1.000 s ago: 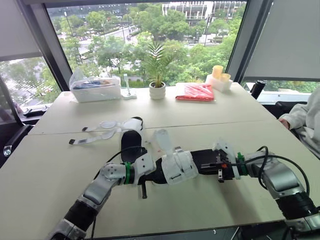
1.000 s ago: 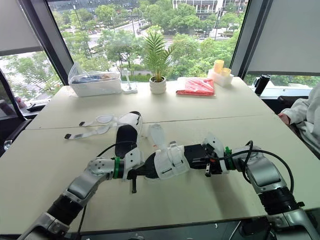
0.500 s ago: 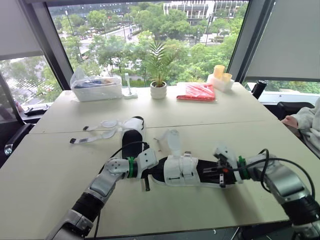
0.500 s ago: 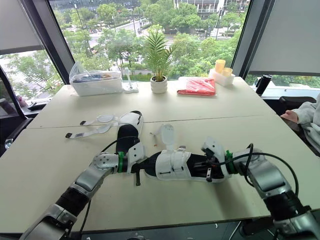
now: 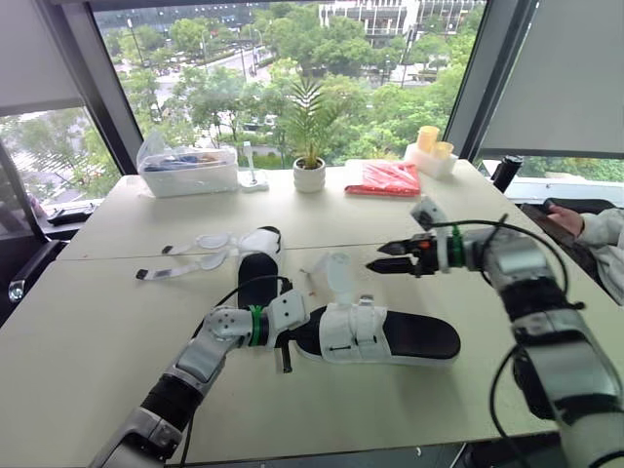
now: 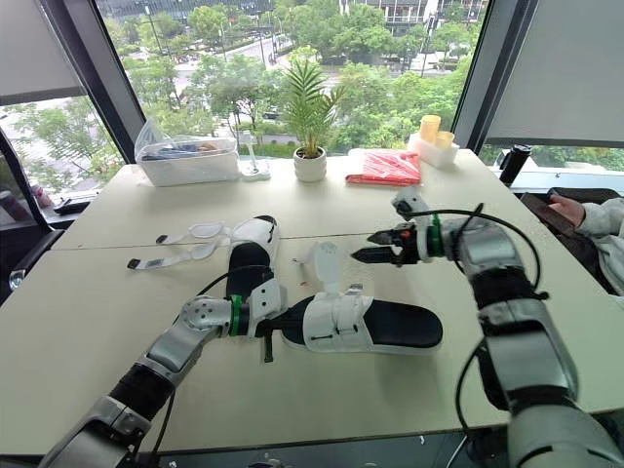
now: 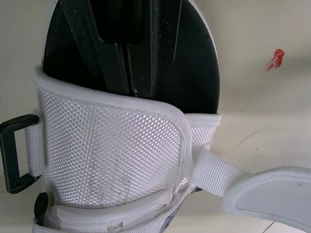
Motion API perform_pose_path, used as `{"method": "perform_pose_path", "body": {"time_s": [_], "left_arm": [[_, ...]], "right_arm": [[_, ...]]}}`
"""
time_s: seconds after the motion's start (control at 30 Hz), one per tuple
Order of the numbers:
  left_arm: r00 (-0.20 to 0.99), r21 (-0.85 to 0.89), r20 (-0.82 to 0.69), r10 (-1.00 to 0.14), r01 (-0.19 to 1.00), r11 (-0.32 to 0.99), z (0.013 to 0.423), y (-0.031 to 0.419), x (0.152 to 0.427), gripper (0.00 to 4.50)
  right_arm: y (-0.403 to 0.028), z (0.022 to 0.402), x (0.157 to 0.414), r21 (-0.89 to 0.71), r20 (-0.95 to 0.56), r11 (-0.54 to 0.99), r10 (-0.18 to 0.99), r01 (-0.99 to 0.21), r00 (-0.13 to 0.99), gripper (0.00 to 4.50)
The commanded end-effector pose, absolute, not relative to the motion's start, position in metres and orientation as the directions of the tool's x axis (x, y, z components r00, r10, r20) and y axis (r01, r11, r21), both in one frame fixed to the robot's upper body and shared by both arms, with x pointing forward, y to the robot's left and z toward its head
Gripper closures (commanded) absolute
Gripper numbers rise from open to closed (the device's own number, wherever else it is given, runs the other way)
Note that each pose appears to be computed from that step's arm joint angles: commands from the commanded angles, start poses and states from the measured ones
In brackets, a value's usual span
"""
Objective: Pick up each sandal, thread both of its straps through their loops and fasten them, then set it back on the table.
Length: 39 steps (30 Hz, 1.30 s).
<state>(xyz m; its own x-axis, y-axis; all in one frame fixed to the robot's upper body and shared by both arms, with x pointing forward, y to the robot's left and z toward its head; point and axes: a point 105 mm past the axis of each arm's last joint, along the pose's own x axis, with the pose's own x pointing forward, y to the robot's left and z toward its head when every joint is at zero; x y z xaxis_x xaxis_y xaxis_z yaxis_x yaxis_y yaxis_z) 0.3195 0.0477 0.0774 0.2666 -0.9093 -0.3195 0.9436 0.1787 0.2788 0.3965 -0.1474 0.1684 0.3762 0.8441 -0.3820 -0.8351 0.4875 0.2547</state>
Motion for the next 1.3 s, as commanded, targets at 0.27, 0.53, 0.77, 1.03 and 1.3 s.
{"method": "perform_pose_path", "body": {"time_s": [0.27,0.53,0.77,1.03,1.3], "left_arm": [[0.260,0.202,-0.454,-0.852,0.962,0.185,0.038,0.062,0.311,4.50],[0.261,0.197,-0.456,-0.851,0.962,0.189,0.036,0.062,0.306,4.50],[0.264,0.197,-0.454,-0.851,0.961,0.193,0.036,0.062,0.304,4.50],[0.260,0.194,-0.449,-0.855,0.962,0.191,0.035,0.060,0.303,4.50],[0.250,0.185,-0.448,-0.858,0.965,0.184,0.033,0.057,0.301,4.50]], "right_arm": [[-0.105,0.154,0.388,0.421,-0.375,0.345,0.908,-0.839,0.185,0.01],[-0.059,0.160,0.385,0.540,-0.248,0.224,0.964,-0.811,0.101,0.01],[-0.049,0.197,0.385,0.597,-0.062,0.101,0.995,-0.796,0.080,0.01],[-0.051,0.217,0.388,0.610,0.009,0.079,0.994,-0.789,0.107,0.01],[-0.065,0.237,0.387,0.578,0.034,0.081,0.992,-0.812,0.123,0.85]]}}
